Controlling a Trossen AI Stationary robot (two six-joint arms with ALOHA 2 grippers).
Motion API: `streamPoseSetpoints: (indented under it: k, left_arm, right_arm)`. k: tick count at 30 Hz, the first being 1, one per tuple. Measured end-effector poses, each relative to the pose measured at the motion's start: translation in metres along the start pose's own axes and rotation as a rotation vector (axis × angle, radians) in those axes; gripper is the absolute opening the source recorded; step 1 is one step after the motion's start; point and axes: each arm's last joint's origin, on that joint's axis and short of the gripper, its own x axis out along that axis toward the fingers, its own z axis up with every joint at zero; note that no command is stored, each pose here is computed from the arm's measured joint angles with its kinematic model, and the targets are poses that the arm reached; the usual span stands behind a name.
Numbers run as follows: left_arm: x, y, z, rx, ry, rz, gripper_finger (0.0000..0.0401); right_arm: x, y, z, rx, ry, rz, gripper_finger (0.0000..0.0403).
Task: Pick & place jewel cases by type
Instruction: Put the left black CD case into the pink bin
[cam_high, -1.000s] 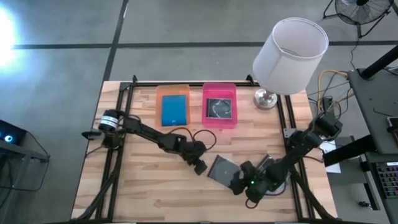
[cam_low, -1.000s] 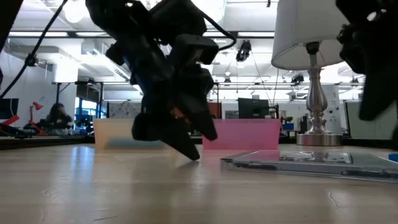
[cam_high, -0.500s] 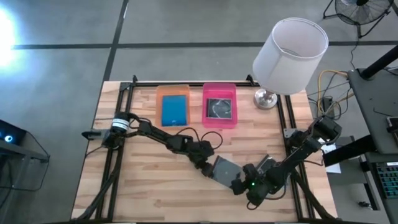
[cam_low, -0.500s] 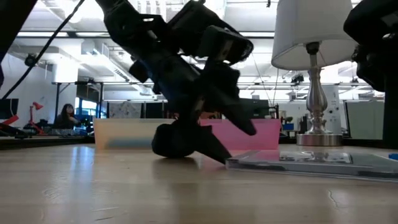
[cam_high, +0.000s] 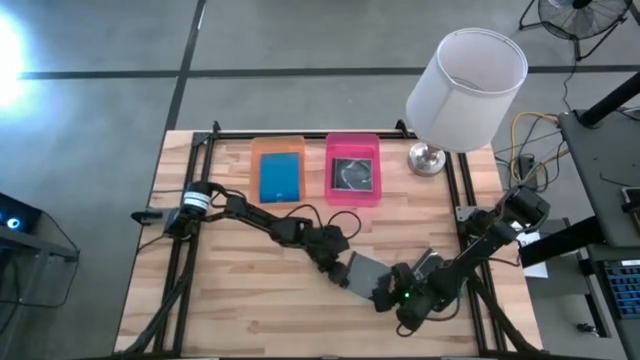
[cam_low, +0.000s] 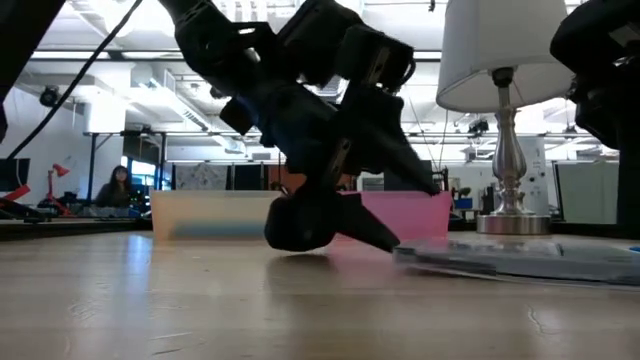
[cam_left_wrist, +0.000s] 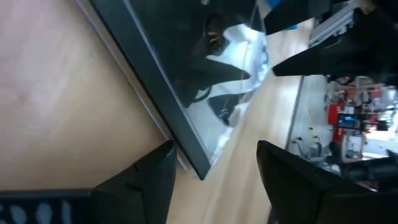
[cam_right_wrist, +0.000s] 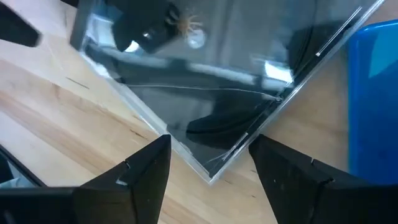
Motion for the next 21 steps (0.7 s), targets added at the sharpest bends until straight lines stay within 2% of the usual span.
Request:
streamPoseSetpoints:
  k: [9,15,21]
  left_arm:
    - [-0.006,-0.021,0.007,-0.031,-0.042,-0.158,0.0202]
    - [-0.014,-0.044,0.014,0.002,-0.131,-0.323,0.0202]
    - [-0.013,-0.048,0.015,-0.025,-0.187,-0.343,0.0202]
  right_arm:
    - [0.000,-0.002,-0.001,-0.021,0.013,-0.017,0.0226]
    - [-0.002,-0.003,-0.004,-0.063,0.007,0.003,0.0226]
    - [-0.002,-0.004,-0.004,-0.073,0.005,-0.001,0.0226]
